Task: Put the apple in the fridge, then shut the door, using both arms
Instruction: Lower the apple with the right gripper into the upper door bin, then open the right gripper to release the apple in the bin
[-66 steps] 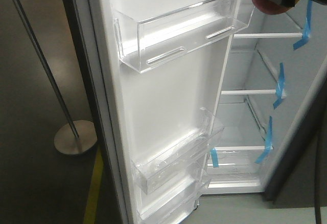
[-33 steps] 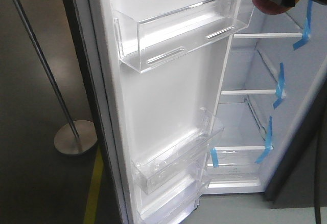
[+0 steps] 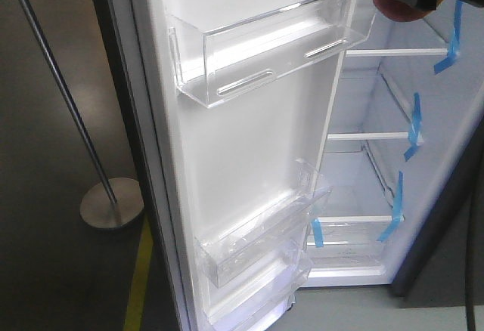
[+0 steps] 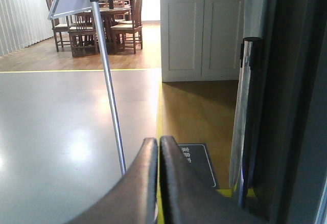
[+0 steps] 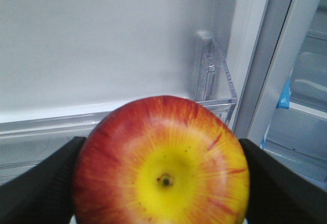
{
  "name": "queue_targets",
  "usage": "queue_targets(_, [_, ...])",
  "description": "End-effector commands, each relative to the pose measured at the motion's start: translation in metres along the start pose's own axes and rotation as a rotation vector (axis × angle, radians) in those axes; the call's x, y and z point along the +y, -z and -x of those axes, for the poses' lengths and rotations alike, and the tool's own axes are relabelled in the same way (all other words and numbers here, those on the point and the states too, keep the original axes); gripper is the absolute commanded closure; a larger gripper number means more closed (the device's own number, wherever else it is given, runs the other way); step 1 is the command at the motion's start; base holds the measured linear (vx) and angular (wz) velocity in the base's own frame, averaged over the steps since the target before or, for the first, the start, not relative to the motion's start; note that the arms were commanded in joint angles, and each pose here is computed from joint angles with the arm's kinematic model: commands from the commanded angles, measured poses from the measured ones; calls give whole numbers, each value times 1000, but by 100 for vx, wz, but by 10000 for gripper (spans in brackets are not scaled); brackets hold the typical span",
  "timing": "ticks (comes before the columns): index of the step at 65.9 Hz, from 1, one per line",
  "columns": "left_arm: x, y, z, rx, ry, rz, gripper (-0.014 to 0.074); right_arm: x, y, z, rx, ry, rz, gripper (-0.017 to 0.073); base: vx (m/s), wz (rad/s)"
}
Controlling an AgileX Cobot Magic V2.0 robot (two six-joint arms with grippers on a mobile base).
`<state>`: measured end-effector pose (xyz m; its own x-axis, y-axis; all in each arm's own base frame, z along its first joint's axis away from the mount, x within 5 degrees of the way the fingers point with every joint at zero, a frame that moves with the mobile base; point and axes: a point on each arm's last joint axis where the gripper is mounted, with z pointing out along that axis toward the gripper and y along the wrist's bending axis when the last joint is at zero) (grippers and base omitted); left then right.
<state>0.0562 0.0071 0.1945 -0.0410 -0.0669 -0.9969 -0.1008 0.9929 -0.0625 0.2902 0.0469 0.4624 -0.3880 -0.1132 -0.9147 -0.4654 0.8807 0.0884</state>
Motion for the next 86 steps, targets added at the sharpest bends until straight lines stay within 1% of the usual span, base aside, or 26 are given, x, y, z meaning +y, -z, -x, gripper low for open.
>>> queue_targets(1, [-3,2,13,-93,7,-37,600,6,18,18,-122,4,-17,438,0,0])
queue_targets(20, [-3,2,13,-93,7,-37,600,6,18,18,-123,4,-18,438,0,0])
queue_targets(28, [-3,2,13,-93,7,-37,600,5,19,21,-157,-9,-24,438,0,0])
queue_targets(33, [-3,2,13,-93,7,-37,600,8,22,24,-190,-28,-8,438,0,0])
queue_targets(36, [-3,2,13,-93,7,-37,600,10,26,27,-217,-15,-2,438,0,0])
queue_targets(39, [-3,2,13,-93,7,-37,600,13,29,33,-240,14,14,438,0,0])
queue_targets(43, [-3,2,13,-93,7,-37,600,18,33,41,-276,26,62,438,0,0])
queue_targets(46, [-3,2,13,-93,7,-37,600,22,37,49,-306,51,94,438,0,0])
queue_targets(53, [-3,2,13,-93,7,-37,600,25,37,67,-364,83,150,438,0,0])
queue_targets(60, [-3,2,13,-93,7,-37,600,23,23,78,-356,97,229,437,0,0])
queue_targets(64, [-3,2,13,-93,7,-37,600,23,7,80,-325,100,282,437,0,0])
queue_targets(68, [-3,2,13,-93,7,-37,600,24,-6,83,-313,113,310,437,0,0])
queue_targets(78, [-3,2,13,-93,7,-37,600,25,-46,80,-261,135,338,433,0,0])
queue_targets(83, [-3,2,13,-93,7,-37,600,22,-61,75,-228,136,333,428,0,0])
queue_targets(86, [-3,2,13,-93,7,-37,600,20,-68,72,-210,127,336,424,0,0])
